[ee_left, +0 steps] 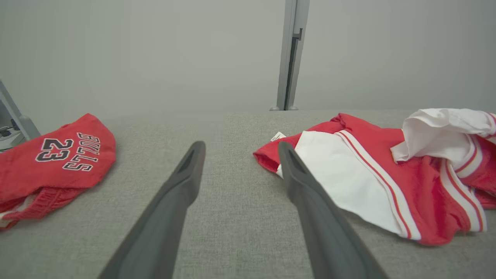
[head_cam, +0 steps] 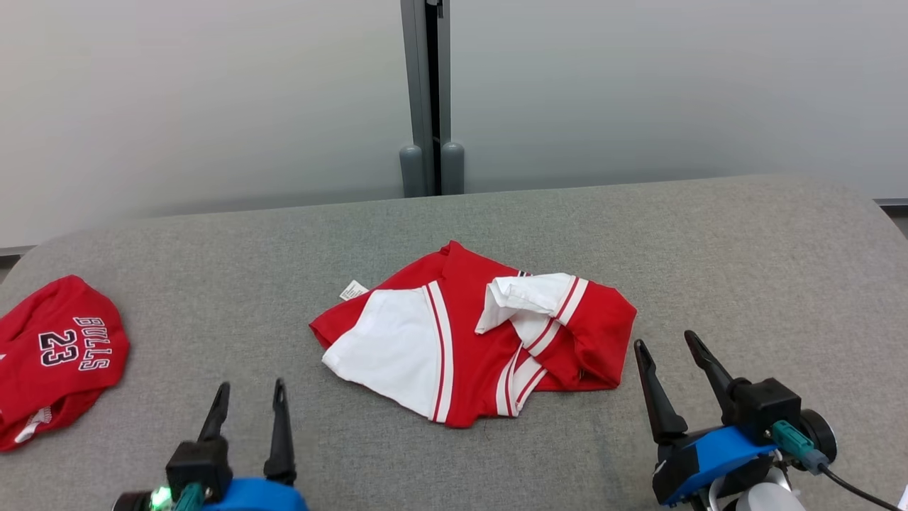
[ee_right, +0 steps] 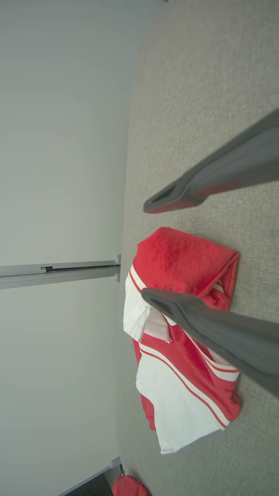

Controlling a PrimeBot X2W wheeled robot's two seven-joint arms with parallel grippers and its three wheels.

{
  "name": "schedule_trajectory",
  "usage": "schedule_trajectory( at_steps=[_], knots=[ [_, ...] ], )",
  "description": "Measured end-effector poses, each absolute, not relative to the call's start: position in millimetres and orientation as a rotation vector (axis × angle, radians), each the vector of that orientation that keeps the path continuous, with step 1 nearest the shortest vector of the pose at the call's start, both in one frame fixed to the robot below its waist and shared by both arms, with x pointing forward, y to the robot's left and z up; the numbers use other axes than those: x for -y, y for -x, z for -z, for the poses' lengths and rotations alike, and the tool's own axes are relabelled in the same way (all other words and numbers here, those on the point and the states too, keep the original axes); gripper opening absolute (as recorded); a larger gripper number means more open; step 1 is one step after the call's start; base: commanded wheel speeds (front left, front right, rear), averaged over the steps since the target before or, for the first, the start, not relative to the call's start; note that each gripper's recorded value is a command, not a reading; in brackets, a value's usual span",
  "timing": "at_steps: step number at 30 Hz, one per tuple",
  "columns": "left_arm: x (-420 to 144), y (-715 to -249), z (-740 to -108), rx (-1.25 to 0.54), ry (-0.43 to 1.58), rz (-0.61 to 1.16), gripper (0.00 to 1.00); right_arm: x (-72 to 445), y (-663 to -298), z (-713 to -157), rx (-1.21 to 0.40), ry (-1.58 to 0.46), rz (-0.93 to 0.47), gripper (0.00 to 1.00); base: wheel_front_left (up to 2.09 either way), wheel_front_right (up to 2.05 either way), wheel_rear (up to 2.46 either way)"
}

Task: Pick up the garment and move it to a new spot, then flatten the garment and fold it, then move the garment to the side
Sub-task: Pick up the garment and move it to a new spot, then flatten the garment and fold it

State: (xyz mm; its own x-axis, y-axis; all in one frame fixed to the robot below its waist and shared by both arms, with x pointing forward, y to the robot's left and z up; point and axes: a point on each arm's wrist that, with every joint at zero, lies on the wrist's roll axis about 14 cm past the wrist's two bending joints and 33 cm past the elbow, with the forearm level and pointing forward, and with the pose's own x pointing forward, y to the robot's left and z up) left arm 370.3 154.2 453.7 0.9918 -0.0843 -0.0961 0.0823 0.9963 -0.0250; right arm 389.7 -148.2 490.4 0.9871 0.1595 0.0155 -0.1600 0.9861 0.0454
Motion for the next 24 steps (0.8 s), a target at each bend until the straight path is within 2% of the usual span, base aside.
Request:
schedule_trajectory(
  at_steps=[6, 15, 19, 24],
  knots=[
    [-171, -346, -437, -0.144, 0.057, -0.002, 1.0, 147, -384, -486, -0.002, -0.047, -0.164, 1.0, 0.0, 0.0, 0.0],
    [-169, -342, -432, -0.159, 0.063, 0.004, 1.0, 144, -384, -479, -0.022, -0.044, -0.174, 1.0, 0.0, 0.0, 0.0],
    [-170, -341, -431, -0.161, 0.059, 0.009, 1.0, 119, -387, -478, -0.025, -0.043, -0.249, 1.0, 0.0, 0.0, 0.0],
    [-176, -337, -427, -0.174, 0.064, -0.008, 1.0, 66, -394, -475, -0.04, -0.033, -0.41, 1.0, 0.0, 0.0, 0.0]
  ],
)
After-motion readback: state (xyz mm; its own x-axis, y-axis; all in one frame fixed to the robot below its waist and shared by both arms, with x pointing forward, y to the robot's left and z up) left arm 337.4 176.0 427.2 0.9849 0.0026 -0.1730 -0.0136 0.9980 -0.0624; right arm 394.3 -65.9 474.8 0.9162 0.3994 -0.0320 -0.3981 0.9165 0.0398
